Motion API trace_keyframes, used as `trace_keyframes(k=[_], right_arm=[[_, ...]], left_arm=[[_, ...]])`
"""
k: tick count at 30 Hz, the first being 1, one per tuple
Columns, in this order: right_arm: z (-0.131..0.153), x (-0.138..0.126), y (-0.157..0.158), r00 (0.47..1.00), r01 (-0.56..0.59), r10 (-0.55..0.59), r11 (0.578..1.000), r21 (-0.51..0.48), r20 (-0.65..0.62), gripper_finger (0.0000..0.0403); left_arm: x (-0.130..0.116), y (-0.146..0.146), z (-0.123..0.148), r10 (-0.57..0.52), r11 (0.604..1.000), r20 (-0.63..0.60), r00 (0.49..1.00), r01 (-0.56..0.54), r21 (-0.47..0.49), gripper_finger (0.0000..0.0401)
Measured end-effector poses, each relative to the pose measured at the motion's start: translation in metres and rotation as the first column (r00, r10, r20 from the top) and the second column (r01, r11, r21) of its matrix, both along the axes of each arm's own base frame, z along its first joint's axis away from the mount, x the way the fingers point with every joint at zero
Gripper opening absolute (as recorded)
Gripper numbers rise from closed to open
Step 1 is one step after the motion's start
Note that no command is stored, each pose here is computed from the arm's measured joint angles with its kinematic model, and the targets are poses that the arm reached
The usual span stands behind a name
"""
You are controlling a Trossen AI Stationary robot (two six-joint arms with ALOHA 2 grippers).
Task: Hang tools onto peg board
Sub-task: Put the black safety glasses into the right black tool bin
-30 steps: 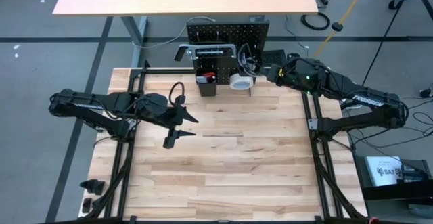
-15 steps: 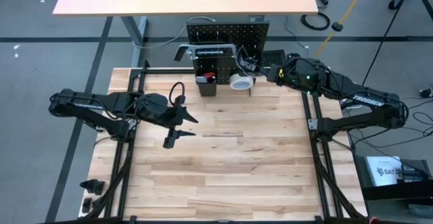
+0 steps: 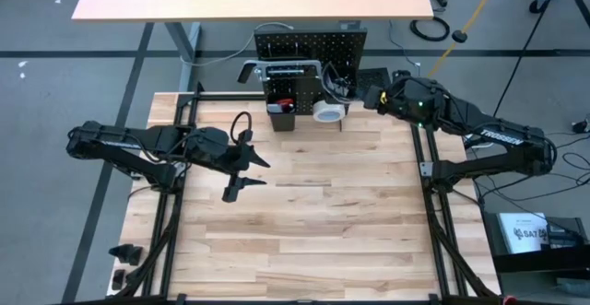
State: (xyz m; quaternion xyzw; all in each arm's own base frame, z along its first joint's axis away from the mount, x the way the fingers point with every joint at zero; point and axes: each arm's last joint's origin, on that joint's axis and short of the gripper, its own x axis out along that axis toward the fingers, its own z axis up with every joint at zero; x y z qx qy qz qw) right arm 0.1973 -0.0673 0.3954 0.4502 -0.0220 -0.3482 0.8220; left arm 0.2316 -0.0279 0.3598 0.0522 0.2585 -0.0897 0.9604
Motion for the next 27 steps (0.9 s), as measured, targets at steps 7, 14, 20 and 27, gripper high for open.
trace_keyframes(k=[7, 14, 20, 27], right_arm=[[0.002, -0.0016, -0.0057, 0.999, 0.032, -0.032, 0.999, 0.015, 0.036, 0.0045], [0.0036, -0.004, -0.0052, 0.999, 0.03, -0.03, 1.0, 0.009, 0.043, 0.0045], [0.0039, -0.0039, -0.0052, 0.999, 0.028, -0.028, 1.0, 0.004, 0.042, 0.0045], [0.0042, -0.0039, -0.0053, 0.999, 0.021, -0.02, 0.999, -0.024, 0.025, 0.0045]], left_arm=[[0.0, 0.0, 0.0, 0.002, 1.0, -0.001, 1.0, -0.002, -0.004, 0.0219], [-0.0002, 0.0, -0.0004, -0.001, 1.0, -0.005, 1.0, 0.001, 0.001, 0.0219], [-0.0002, 0.0, -0.0004, -0.001, 1.0, -0.004, 1.0, 0.001, 0.002, 0.0219], [-0.0002, 0.0, -0.0003, -0.001, 1.0, -0.004, 1.0, 0.001, 0.001, 0.0219]])
